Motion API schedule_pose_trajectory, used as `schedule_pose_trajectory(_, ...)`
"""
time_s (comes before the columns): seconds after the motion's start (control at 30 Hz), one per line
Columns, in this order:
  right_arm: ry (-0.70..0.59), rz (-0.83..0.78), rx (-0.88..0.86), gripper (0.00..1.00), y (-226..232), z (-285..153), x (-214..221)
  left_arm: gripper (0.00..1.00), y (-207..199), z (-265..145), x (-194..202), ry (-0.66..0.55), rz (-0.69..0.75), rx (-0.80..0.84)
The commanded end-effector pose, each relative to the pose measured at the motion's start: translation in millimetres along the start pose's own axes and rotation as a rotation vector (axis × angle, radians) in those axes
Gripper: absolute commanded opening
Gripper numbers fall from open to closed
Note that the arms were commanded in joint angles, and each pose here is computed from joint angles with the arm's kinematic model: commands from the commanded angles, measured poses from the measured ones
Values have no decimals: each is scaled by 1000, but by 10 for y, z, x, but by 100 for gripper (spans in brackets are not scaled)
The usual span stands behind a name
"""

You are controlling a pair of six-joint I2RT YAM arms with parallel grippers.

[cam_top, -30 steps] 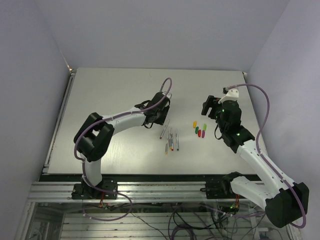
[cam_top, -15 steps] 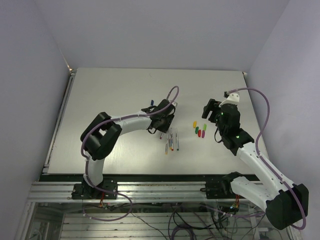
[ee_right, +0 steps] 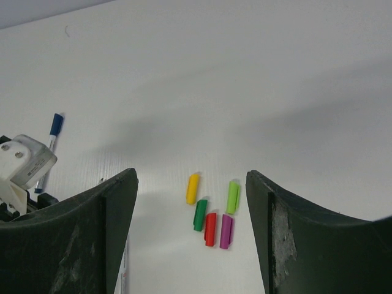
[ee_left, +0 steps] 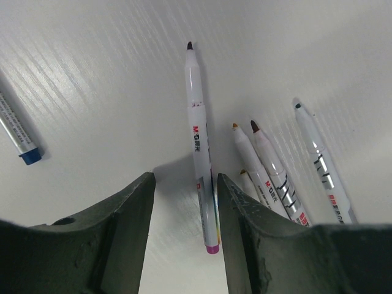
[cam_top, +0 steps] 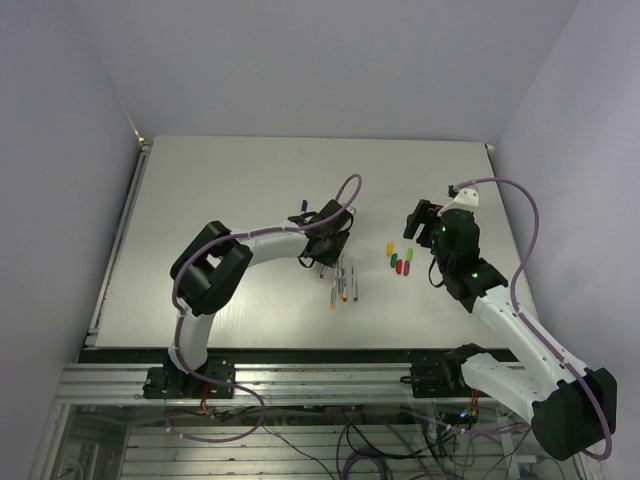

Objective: Insert the pens into the pen caps

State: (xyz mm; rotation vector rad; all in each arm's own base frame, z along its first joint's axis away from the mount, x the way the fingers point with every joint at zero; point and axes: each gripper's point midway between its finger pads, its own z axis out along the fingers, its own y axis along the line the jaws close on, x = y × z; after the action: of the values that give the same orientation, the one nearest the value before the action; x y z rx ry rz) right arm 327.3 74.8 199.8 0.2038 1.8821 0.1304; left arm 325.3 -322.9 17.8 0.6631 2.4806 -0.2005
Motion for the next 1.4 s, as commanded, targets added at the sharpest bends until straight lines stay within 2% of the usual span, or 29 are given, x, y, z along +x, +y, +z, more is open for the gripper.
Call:
schedule_pose_trajectory(0.0, -23, 19, -16, 71, 22, -7, -25, 54, -15, 48, -38, 12, 7, -23)
schedule_pose_trajectory(0.43, -25, 31, -25, 71, 43, -3, -25, 52, 60, 152, 204, 167, 63, -75)
schedule_pose_trajectory(0.6, -26, 33, -28, 71, 53, 1, -34, 44, 38, 195, 291, 209, 75, -61)
schedule_pose_trajectory(1.1, -77, 53, 1, 71, 17, -37, -212, 39, 106, 151, 787, 384, 110, -59)
schedule_pose_trajectory(1.27, -83, 60, 9, 71, -4, -42, -210, 37, 169, 163, 864, 407, 123, -85)
schedule_pose_trajectory(1.37, -82, 60, 17, 71, -20, -44, -201, 31, 153, 162, 890, 417, 122, -77)
